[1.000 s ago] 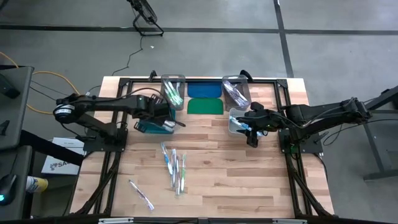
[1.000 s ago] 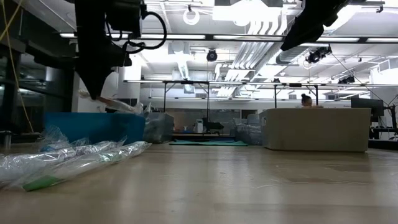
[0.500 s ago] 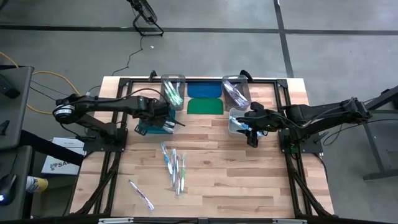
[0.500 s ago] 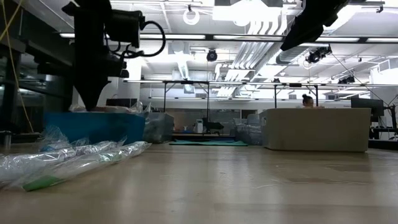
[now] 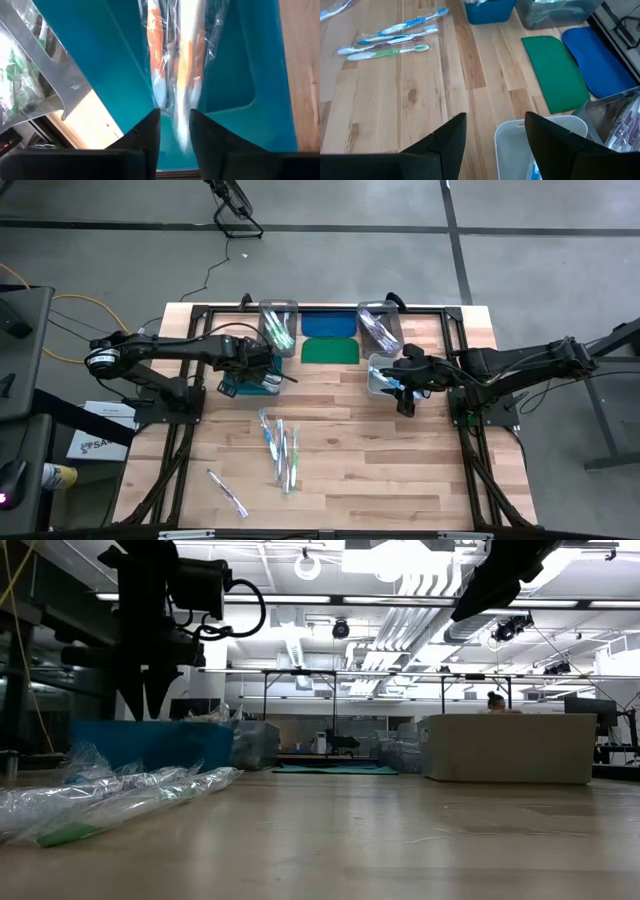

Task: Pick & Place Toothbrushes
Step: Put the orange toothbrush into the blue bin, then put the violet toothbrush into the right black bin

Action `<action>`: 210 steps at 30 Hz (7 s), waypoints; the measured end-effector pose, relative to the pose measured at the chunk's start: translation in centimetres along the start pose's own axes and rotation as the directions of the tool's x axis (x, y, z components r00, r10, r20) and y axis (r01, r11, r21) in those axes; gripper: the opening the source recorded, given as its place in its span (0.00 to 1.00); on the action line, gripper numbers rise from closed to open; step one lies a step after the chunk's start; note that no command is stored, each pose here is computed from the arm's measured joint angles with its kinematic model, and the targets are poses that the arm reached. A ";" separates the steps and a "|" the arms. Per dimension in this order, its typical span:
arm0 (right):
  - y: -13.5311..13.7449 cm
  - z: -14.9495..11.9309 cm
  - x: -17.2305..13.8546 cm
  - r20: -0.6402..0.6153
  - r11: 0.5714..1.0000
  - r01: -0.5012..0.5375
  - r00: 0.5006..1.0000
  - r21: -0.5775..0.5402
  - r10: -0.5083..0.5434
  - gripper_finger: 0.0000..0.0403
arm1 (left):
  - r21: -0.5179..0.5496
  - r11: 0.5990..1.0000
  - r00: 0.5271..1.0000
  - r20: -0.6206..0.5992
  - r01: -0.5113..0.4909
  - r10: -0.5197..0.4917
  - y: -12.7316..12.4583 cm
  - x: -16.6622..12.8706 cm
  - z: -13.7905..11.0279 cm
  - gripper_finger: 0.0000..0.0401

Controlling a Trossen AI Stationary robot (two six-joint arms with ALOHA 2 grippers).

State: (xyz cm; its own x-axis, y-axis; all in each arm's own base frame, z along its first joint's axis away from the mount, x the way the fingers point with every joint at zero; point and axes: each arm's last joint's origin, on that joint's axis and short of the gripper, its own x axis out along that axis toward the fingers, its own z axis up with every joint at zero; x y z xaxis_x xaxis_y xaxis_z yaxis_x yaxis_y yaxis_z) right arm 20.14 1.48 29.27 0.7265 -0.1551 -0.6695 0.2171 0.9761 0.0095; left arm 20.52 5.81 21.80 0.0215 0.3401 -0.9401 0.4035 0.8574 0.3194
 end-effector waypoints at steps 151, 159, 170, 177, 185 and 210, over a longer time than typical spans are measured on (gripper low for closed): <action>18.2 -4.1 2.1 0.282 0.879 -0.343 0.925 0.332 0.254 0.48 | 0.471 0.876 0.939 0.335 -0.100 -0.073 -27.3 -9.4 8.5 0.03; 19.5 -4.9 3.8 0.322 0.948 -0.257 0.928 0.190 0.187 0.48 | 0.423 0.864 0.902 0.426 -0.272 0.075 -21.7 -10.9 12.1 0.03; 19.0 -4.8 6.0 0.347 0.989 -0.105 0.936 0.106 0.062 0.48 | 0.348 0.859 0.828 0.543 -0.377 0.143 -9.7 -9.0 16.5 0.03; 18.4 -4.8 6.1 0.396 0.995 0.085 0.913 0.060 -0.101 0.48 | 0.254 0.881 0.766 0.620 -0.398 0.168 -2.3 -8.8 15.3 0.03; 16.7 -3.8 7.9 0.372 0.985 0.151 0.912 0.079 -0.170 0.48 | 0.083 0.901 0.600 0.771 -0.425 0.213 2.4 -8.0 11.4 0.03; 3.3 5.0 13.9 0.508 0.905 0.420 0.766 0.069 -0.394 0.48 | -0.289 0.879 0.200 0.902 -0.380 0.383 10.3 -3.2 1.3 0.03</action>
State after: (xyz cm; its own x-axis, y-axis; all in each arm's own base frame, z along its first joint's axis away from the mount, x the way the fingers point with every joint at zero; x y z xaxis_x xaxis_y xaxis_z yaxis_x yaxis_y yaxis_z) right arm 34.26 1.82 23.72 0.8021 -0.5806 -0.1397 0.5462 0.8078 -0.2215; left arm 25.76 13.06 27.94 0.9838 0.0481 -0.1727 0.0819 0.7361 0.6719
